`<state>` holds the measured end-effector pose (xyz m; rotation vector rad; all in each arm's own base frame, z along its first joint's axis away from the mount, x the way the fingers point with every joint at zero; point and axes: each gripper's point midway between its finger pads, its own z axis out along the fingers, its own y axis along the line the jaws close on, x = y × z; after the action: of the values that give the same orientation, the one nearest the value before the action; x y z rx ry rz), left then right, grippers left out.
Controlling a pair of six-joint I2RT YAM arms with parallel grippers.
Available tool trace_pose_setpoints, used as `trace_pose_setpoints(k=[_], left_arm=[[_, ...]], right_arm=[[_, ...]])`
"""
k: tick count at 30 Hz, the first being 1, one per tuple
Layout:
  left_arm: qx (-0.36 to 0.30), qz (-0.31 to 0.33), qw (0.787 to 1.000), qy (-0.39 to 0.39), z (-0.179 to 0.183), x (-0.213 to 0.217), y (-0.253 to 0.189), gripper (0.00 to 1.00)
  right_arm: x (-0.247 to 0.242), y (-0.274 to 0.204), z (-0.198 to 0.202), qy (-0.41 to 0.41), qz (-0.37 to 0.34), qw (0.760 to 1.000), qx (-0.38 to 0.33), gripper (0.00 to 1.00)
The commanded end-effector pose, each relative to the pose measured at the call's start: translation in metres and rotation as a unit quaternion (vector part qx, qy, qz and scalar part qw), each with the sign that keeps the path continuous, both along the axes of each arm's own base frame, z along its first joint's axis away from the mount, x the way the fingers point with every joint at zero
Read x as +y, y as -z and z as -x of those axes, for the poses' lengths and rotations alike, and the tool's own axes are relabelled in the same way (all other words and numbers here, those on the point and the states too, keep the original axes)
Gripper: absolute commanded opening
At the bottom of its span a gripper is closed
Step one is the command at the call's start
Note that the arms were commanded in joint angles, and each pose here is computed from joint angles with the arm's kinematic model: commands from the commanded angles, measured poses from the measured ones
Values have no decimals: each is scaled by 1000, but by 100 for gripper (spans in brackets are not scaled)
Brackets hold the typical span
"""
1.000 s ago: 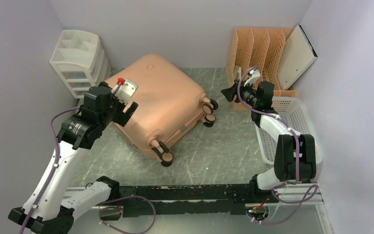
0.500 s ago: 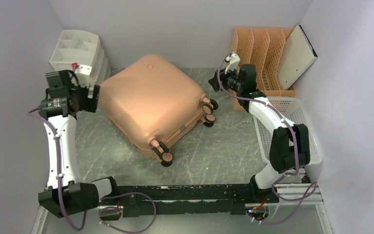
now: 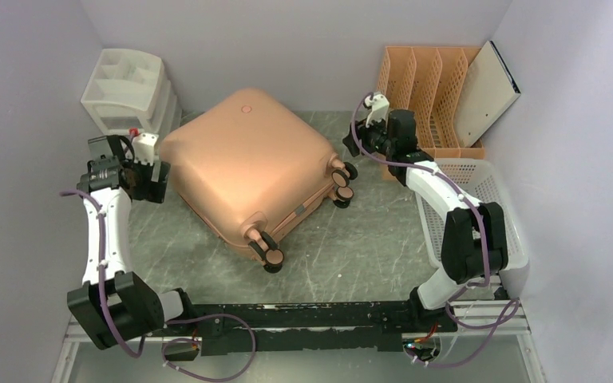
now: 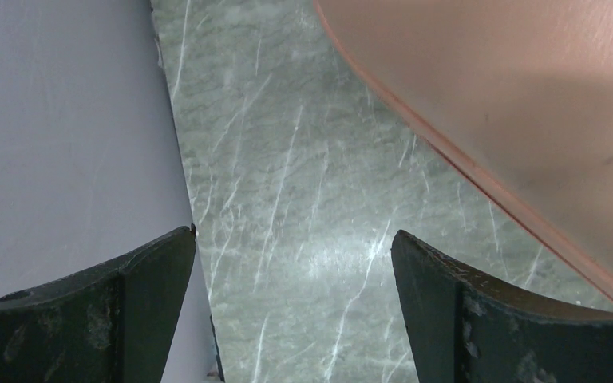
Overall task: Open, take out, and arrange the luggage
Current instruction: Adjust the luggage at the center of the board.
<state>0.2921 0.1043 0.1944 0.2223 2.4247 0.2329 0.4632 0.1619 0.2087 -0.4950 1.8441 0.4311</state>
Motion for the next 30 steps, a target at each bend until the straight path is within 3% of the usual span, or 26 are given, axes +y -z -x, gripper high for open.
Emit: trace_pose_setpoints(k=[1, 7, 20, 26, 30], left_arm=[[-34, -6, 999, 27, -32, -13, -2, 97], [-30, -21, 997, 72, -59, -66, 9, 97], [-42, -24, 994, 94, -140, -139, -1, 97], [-20, -19, 996, 87, -195, -156, 1, 97], [-47, 0, 995, 83, -208, -155, -35, 97]], right_arm=[[1, 12, 5, -19, 14, 1000, 6, 63], [5, 21, 19, -49, 24, 998, 19, 63], [0, 36, 67, -90, 48, 994, 31, 63], [12, 40, 90, -125, 48, 991, 30, 63], [29, 44, 114, -169, 57, 984, 17, 63]])
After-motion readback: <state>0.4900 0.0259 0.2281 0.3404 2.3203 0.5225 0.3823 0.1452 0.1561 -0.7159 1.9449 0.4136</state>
